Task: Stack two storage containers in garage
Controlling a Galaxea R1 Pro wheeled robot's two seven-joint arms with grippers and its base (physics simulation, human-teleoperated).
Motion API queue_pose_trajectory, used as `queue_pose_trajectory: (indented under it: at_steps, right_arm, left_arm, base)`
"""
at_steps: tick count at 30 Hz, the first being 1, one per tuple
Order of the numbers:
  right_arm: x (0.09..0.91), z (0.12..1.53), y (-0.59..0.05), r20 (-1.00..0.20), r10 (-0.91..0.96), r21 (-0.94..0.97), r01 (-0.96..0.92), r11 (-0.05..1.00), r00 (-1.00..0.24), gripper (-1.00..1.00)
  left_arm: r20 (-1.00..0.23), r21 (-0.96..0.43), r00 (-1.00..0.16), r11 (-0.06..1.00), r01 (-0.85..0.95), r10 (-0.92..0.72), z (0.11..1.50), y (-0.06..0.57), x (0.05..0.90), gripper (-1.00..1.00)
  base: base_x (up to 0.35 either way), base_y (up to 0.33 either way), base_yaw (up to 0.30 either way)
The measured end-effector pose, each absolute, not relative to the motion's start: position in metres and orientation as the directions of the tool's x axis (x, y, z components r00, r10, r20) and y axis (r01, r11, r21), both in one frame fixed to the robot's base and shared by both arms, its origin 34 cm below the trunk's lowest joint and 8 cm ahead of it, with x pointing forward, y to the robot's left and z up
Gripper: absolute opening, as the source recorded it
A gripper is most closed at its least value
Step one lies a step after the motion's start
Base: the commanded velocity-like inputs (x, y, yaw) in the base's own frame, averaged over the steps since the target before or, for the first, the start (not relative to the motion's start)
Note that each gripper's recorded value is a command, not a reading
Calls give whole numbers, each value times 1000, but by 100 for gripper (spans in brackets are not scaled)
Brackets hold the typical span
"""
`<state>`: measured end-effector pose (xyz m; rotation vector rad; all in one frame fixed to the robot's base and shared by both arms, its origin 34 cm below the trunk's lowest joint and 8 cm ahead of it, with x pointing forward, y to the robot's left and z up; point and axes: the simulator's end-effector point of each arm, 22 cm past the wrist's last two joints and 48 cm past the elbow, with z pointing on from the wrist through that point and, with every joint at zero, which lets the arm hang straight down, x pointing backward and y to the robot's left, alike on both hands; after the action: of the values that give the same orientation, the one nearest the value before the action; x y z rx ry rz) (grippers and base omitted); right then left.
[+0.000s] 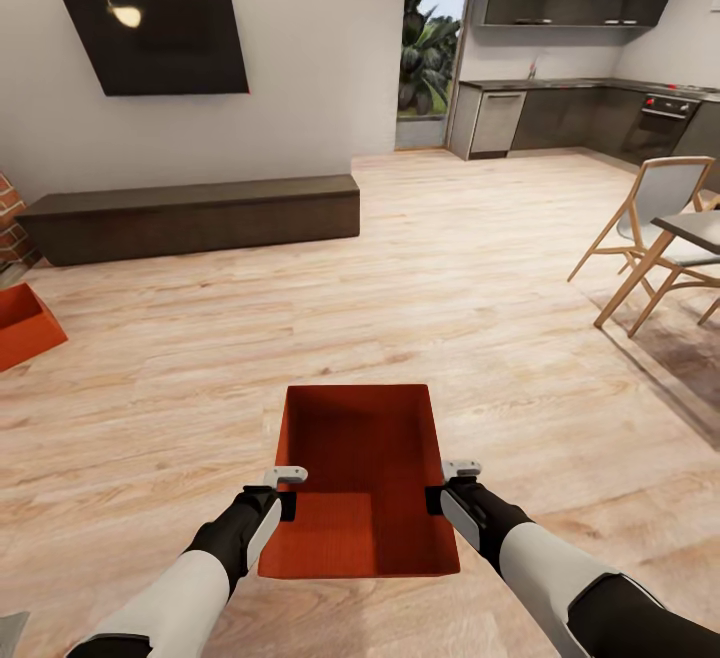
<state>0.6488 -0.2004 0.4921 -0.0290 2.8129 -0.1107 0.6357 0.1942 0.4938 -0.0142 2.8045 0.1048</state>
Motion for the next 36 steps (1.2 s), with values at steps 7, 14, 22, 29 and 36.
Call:
queue_pose_trajectory:
  at_steps: [7, 14, 22, 29, 36]
  right_arm:
    - [649, 504, -200, -319, -32, -80, -7, 997, -947, -100]
    - [650, 517, -200, -319, -32, -79, -7, 997, -947, -100]
    - [651, 530, -200, -319, -32, -80, -7, 997, -947, -100]
    - [654, 543, -200, -330, -30, -77, -4, 997, -944, -100]
    - [654, 554, -200, -330, -29, -76, -4, 997, -943, -100]
  left_arm:
    - [-329, 71, -944, 997, -22, 3, 506, 194, 636, -100]
    - [-329, 71, -944, 997, -22, 3, 518, 194, 637, -100]
    - [-328, 71, -945, 997, -22, 3, 532, 194, 638, -100]
    - [-339, 74, -941, 997, -20, 6, 546, 194, 642, -100]
    - [-340, 74, -941, 997, -20, 6, 557, 194, 642, -100]
  base:
    - [0, 0, 0]
    - [0, 0, 0]
    - [0, 0, 0]
    - [0, 0, 0]
    - [0, 0, 0]
